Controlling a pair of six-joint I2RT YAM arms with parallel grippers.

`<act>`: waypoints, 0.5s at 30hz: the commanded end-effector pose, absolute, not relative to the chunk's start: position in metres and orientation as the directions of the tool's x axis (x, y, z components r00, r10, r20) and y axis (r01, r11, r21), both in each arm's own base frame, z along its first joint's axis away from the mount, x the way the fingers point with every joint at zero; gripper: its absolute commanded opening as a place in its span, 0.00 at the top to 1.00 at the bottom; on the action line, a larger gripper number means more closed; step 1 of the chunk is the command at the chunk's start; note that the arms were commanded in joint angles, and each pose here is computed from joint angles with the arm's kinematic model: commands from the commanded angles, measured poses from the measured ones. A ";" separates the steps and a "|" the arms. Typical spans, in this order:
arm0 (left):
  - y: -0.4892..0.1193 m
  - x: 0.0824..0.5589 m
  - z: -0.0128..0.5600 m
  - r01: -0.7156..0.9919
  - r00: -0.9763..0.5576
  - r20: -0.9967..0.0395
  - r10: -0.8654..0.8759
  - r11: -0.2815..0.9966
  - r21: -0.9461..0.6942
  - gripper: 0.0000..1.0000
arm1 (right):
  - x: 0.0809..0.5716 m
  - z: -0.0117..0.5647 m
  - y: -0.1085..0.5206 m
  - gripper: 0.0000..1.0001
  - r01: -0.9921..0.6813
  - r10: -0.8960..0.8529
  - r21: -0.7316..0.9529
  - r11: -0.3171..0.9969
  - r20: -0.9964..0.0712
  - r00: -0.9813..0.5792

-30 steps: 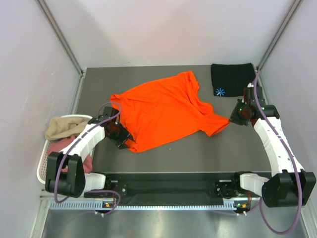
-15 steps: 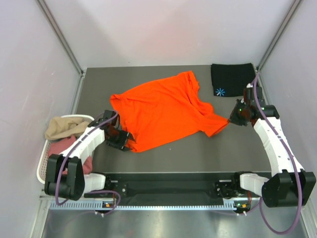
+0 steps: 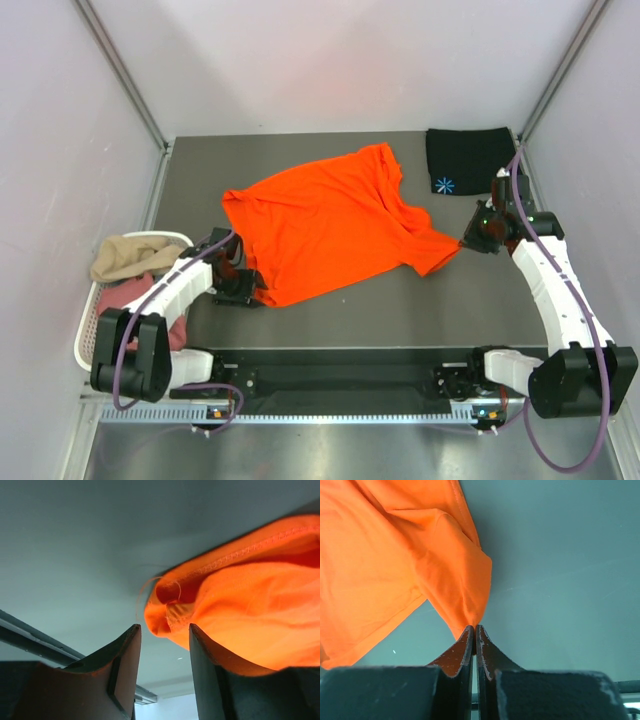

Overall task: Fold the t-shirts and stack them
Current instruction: Flatten the tshirt out

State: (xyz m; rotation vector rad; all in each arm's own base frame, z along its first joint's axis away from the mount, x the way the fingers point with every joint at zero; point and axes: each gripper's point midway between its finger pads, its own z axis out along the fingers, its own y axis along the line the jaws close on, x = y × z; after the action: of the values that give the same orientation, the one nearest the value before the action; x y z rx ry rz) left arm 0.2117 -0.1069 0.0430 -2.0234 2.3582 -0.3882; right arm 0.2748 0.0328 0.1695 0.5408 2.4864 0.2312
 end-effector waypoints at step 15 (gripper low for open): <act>-0.107 0.232 0.031 -0.980 -0.103 0.149 -0.983 0.074 -0.184 0.63 | 0.289 0.184 0.030 1.00 0.294 0.396 0.267 0.918 -0.557 -0.730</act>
State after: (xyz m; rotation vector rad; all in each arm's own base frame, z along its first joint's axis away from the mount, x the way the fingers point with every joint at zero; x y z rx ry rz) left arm 0.2185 -0.1063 0.0266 -2.0681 2.3488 -0.3375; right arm 0.2759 0.0320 0.1661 0.5265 2.5018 0.2184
